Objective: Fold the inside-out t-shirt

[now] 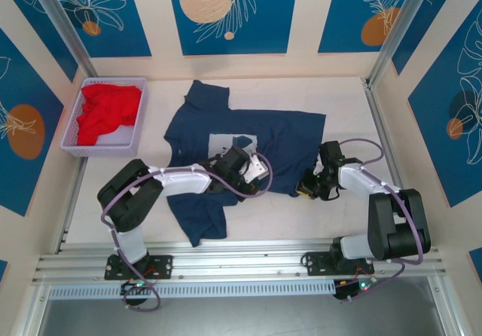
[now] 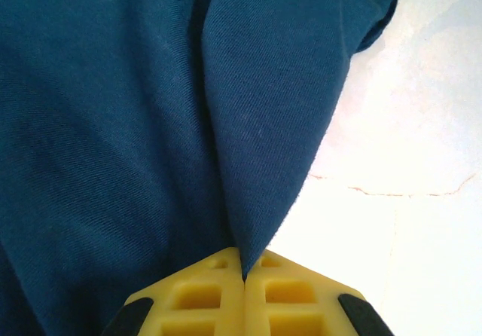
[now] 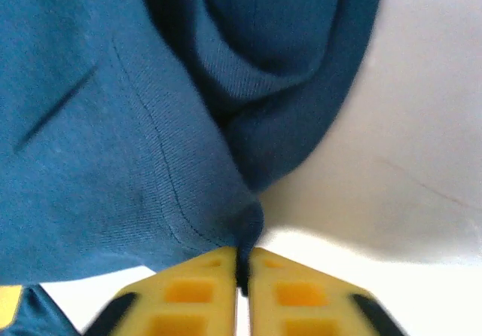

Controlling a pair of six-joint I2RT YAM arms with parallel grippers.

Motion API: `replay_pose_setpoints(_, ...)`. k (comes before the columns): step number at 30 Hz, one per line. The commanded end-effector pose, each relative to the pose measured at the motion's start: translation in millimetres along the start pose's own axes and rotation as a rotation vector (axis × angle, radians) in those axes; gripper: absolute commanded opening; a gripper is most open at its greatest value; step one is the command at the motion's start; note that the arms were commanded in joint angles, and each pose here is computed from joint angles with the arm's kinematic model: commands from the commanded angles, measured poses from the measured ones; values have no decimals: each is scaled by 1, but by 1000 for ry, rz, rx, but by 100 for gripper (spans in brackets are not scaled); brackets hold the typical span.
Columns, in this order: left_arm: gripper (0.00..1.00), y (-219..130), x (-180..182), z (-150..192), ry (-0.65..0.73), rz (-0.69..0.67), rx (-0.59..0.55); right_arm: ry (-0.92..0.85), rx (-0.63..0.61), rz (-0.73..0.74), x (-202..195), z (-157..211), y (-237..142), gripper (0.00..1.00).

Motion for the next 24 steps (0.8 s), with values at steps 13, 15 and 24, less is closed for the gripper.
replay_pose_setpoints(13, 0, -31, -37, -23, -3, 229, -63, -276, -165, 210, 43, -34, -110, 3)
replay_pose_setpoints(15, 0, -30, -37, -24, -7, 232, -65, -288, -157, 249, 42, -40, -105, 4)
replay_pose_setpoints(24, 0, -17, -30, -17, -23, 210, -24, -265, -36, 254, 24, -47, -58, 5)
Point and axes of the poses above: each hand's point on the last joint's axis, 136 mm out from that joint toward the fingers, its own y axis out along the fingers, its own x axis along the line the jaws close on, z = x × y, the point moved 5 cm from there along -y, back along the fingers, and after that the axes turned 14 degrees about -y, right-handed, at the moved point
